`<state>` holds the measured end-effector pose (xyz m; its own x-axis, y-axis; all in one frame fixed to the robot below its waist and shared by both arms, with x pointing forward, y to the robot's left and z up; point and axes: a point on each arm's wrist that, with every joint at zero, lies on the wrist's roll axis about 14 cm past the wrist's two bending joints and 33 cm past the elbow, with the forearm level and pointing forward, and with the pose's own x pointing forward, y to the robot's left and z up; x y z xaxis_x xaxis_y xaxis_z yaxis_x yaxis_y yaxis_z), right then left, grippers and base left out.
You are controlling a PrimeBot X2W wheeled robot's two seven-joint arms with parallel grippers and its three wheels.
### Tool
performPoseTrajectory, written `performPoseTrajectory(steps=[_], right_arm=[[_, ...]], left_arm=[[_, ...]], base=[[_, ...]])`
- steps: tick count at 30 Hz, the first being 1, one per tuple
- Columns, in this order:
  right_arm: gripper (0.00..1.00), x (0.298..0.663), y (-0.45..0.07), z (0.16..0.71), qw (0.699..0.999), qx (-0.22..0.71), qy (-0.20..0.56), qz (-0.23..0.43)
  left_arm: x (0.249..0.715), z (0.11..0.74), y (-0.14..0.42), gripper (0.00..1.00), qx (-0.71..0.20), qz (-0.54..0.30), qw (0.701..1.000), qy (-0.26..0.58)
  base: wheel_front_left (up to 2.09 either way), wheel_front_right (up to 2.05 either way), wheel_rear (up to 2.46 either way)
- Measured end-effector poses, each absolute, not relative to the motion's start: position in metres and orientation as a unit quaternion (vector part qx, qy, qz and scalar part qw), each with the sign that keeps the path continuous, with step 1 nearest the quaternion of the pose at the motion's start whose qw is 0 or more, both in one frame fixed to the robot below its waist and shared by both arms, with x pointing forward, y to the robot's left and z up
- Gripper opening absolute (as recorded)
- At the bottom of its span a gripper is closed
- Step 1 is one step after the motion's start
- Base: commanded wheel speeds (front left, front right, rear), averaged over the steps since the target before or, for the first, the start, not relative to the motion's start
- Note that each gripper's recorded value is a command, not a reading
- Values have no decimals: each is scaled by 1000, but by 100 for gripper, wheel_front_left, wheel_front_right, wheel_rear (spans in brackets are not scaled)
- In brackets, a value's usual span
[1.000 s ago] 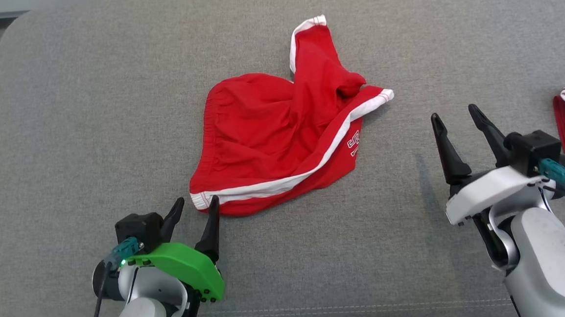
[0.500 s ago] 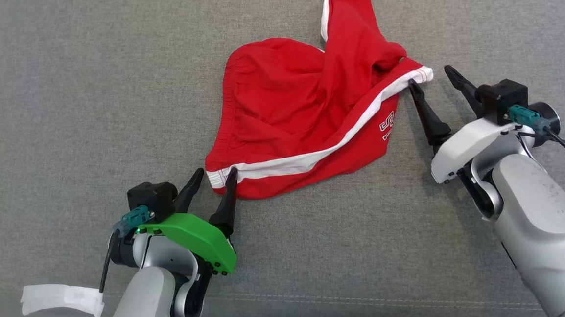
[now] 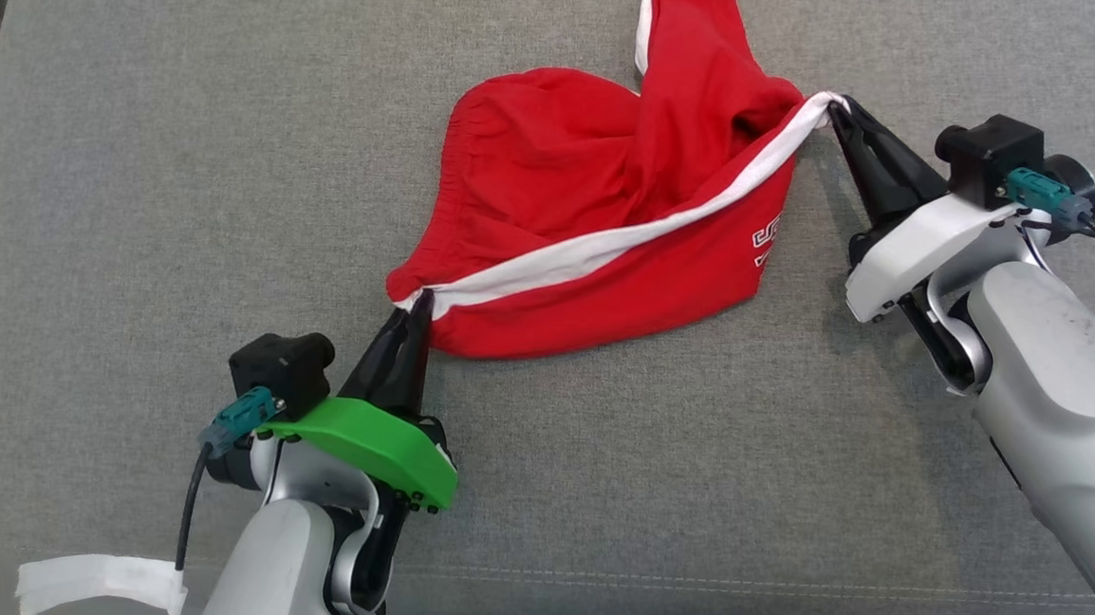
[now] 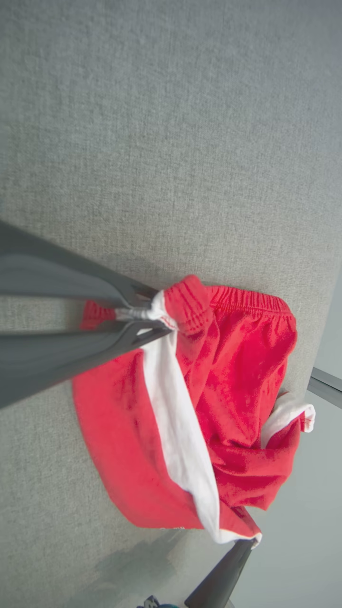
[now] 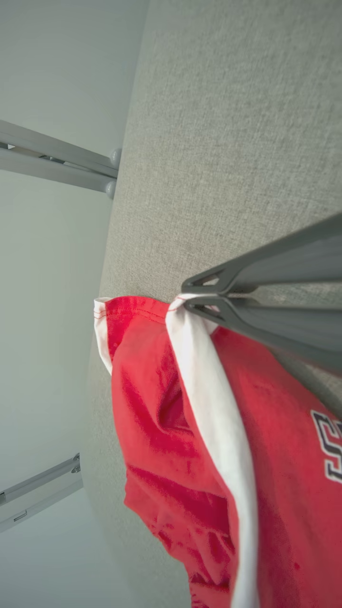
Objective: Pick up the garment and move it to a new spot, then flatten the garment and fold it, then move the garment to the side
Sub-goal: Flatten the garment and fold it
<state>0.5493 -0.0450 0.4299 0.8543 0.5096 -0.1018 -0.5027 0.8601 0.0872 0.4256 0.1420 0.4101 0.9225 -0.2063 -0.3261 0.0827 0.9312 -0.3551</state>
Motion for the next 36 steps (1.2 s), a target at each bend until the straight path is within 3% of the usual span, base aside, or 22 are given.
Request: performPoseTrajectory(steps=[10, 21, 31, 36], right_arm=[[0, 547, -77, 531, 968, 31, -84, 235], [0, 506, -112, 658, 953, -9, -230, 196], [0, 453, -144, 735, 938, -36, -310, 153], [0, 441, -155, 743, 940, -40, -311, 138]], left_arm=[[445, 498, 146, 0, -138, -108, 983, 56], [458, 621, 125, 0, -78, -177, 977, -86], [443, 700, 100, 0, -45, -223, 957, -177], [439, 712, 90, 0, -47, -237, 952, -186]], base=[[0, 0, 0], [0, 0, 0], [0, 0, 0], [0, 0, 0]])
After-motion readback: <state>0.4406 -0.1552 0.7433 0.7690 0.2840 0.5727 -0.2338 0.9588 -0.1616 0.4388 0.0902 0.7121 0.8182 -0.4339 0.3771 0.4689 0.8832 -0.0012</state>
